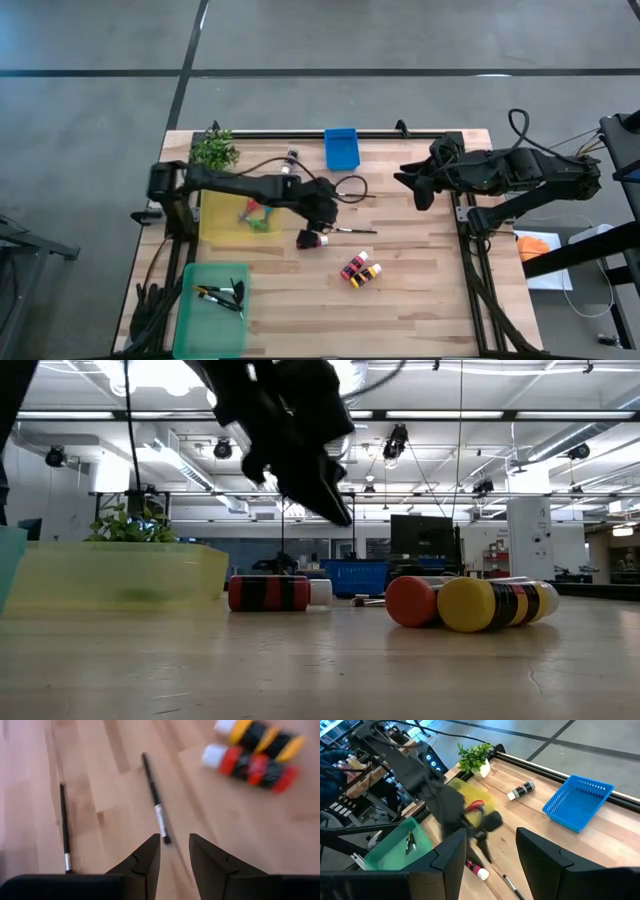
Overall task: Pick & Place Paint Supplies
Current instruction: Put the eyeshadow brush into the blue bin
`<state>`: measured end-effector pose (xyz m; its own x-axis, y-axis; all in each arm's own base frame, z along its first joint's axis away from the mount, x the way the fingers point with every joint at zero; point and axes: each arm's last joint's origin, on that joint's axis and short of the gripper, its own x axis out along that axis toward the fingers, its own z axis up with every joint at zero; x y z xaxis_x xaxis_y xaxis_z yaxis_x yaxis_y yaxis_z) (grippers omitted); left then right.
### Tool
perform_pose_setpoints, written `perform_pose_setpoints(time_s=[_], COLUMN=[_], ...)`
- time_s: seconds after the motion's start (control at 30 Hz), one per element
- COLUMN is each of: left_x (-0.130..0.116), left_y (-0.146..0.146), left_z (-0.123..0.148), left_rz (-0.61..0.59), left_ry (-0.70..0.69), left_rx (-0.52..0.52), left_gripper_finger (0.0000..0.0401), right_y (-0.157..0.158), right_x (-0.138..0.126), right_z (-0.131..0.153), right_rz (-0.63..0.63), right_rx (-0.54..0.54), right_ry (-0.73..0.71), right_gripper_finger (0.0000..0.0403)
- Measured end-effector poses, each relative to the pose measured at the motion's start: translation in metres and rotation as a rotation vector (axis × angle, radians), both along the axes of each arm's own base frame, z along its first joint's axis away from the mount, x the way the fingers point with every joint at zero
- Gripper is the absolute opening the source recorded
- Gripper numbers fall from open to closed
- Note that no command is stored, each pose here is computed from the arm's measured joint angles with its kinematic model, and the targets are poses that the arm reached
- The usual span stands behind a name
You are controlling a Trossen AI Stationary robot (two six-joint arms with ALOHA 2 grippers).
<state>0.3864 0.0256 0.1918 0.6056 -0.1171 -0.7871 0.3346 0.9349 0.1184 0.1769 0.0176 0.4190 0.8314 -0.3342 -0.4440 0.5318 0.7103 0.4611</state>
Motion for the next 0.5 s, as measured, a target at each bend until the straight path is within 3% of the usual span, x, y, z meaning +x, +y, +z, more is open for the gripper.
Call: perform_pose_setpoints(time_s=[0.3, 0.5], left_x=[0.017, 0.020], left_y=[0.004, 0.006], left_z=[-0.047, -0.050], left_rz=[0.103, 0.136], left_ry=[0.048, 0.023], left_rx=[-0.056, -0.046], left_gripper_finger=[0.0112, 0.0112], right_y=[0.001, 0.001], right_x=[0.003, 0.003], right_z=[-0.010, -0.011], right_rz=[0.010, 0.009], right_rx=[0.027, 0.030], right_ry=[0.026, 0.025], right_gripper_finger=[0.0171, 0.0171])
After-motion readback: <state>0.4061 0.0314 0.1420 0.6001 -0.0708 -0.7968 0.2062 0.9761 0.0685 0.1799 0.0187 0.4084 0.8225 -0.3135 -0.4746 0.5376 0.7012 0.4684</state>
